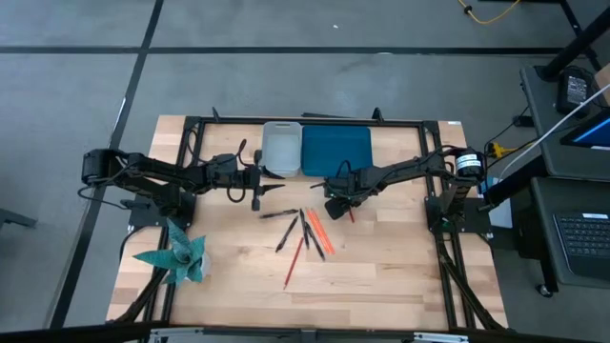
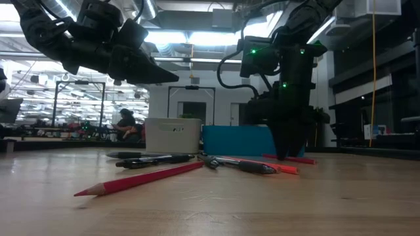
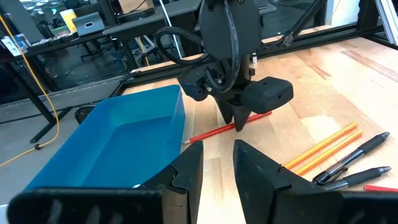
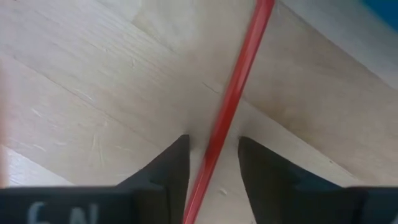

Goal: Sort pens & pencils
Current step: Put the top red pencil into the blue bin

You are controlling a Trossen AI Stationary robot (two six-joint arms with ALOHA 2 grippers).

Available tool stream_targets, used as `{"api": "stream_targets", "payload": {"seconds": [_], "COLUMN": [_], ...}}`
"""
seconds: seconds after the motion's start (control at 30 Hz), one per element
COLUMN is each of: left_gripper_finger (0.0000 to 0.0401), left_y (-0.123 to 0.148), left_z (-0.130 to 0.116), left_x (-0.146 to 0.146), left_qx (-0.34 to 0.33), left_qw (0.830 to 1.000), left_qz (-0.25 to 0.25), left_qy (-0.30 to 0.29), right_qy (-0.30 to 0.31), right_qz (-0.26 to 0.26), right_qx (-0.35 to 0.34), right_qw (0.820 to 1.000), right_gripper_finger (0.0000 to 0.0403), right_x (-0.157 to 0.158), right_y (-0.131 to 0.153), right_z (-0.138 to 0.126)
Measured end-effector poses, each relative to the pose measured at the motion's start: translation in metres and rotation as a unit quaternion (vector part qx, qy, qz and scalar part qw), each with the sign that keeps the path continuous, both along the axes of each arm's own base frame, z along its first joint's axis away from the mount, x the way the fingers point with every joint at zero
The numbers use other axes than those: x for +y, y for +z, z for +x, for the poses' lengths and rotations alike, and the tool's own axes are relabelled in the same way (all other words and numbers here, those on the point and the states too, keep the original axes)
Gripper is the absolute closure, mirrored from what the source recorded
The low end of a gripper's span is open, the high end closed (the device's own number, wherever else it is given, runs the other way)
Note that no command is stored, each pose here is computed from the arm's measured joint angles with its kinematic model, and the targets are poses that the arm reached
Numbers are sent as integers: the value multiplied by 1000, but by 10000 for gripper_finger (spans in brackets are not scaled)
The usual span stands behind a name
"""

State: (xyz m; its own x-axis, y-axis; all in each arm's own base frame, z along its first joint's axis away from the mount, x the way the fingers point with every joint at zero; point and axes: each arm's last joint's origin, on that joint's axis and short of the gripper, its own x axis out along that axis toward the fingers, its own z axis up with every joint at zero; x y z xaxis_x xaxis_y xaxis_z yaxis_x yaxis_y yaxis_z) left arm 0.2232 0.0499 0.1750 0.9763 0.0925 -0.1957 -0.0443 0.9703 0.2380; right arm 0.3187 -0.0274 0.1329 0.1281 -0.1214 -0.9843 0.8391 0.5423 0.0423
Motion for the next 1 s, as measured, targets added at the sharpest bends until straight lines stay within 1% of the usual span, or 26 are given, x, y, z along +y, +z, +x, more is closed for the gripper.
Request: {"api": "stream_targets", "payload": {"seconds": [0.23, 0.47, 0.63, 1.0], "left_gripper_finger": [319, 319, 319, 319], "left_y": [0, 0, 0, 0], "left_z": [0, 0, 0, 0], "left_x": [0, 0, 0, 0], "left_qx": [0, 0, 0, 0], "left_qw": [1000, 1000, 1000, 1000], "left_qz": [0, 0, 0, -1], "left_qy": [0, 0, 0, 0], "right_qy": [2, 5, 9, 23], "right_qz": [3, 9, 22, 25], "right_qx": [-2, -3, -4, -4], "right_qw": [1000, 1000, 1000, 999], "right_gripper_finger": [326, 363, 376, 378], "right_x": [0, 0, 1, 1], "right_y": [0, 0, 1, 1], "right_z": [0, 1, 1, 0]}}
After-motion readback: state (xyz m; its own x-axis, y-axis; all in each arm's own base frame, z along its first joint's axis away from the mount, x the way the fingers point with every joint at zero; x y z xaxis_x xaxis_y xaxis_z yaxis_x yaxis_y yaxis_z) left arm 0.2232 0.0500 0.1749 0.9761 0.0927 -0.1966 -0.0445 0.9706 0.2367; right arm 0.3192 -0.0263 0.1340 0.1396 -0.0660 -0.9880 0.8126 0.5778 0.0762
